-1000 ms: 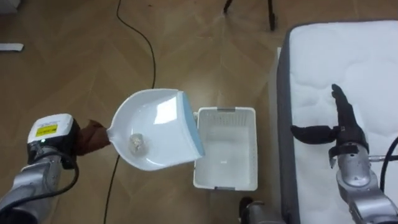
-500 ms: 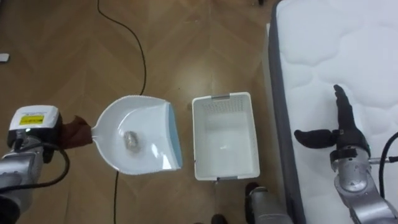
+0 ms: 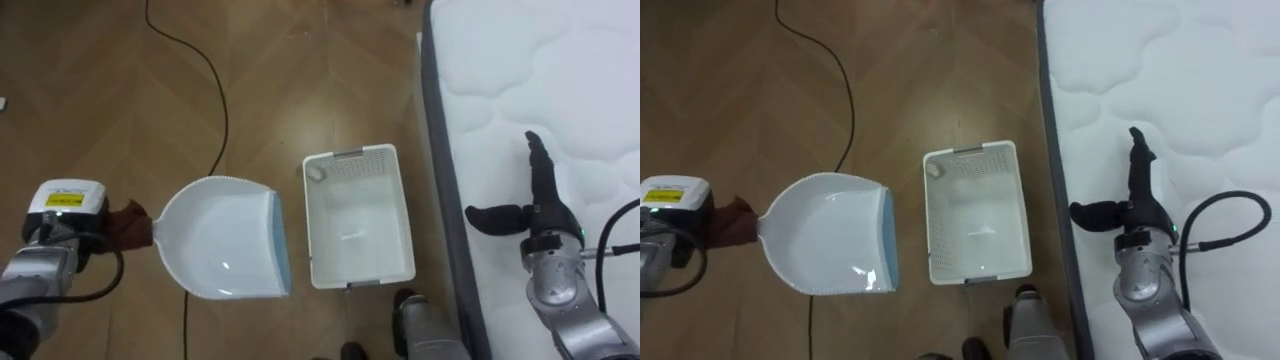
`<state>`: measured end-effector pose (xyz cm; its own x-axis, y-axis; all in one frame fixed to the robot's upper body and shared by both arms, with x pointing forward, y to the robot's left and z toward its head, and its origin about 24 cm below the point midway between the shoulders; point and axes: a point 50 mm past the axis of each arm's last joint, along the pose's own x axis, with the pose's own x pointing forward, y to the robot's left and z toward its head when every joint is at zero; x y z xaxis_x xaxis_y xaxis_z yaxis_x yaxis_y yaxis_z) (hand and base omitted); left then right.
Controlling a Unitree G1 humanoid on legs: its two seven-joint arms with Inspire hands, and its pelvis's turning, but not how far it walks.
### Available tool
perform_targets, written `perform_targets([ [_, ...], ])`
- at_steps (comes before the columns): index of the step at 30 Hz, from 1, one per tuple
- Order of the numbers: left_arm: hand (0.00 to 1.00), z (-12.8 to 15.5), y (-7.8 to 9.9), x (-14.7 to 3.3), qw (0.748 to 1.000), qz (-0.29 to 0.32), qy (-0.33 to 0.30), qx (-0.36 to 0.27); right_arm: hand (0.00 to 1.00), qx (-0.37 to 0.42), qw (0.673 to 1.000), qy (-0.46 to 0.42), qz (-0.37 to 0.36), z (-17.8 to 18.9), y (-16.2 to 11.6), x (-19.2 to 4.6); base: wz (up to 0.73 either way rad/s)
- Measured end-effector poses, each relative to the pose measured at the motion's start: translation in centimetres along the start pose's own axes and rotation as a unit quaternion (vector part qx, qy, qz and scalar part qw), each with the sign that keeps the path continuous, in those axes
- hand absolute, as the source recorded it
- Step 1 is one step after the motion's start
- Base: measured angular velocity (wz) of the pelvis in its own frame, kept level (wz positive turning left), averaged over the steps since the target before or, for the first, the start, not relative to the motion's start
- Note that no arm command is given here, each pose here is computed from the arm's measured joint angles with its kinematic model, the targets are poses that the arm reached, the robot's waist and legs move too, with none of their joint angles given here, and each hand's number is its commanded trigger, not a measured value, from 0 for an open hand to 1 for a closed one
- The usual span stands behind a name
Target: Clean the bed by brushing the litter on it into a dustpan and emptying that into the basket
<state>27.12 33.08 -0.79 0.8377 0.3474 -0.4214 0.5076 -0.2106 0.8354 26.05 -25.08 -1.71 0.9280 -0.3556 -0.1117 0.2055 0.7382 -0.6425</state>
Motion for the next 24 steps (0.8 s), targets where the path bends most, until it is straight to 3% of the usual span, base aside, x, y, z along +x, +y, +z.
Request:
perform_targets([
  [13,1.00,-0.1,1.7,0.6,1.000,0.011,0.006,-0.007,0.00,0.003,1.000,-0.004,0.000,0.4,-0.1,0.3,-0.01],
  [24,1.00,-0.5,0.9,0.5,0.999,0.002,0.018,-0.032,0.00,-0.001,1.000,-0.009,0.009,0.5,0.1,0.3,-0.08],
])
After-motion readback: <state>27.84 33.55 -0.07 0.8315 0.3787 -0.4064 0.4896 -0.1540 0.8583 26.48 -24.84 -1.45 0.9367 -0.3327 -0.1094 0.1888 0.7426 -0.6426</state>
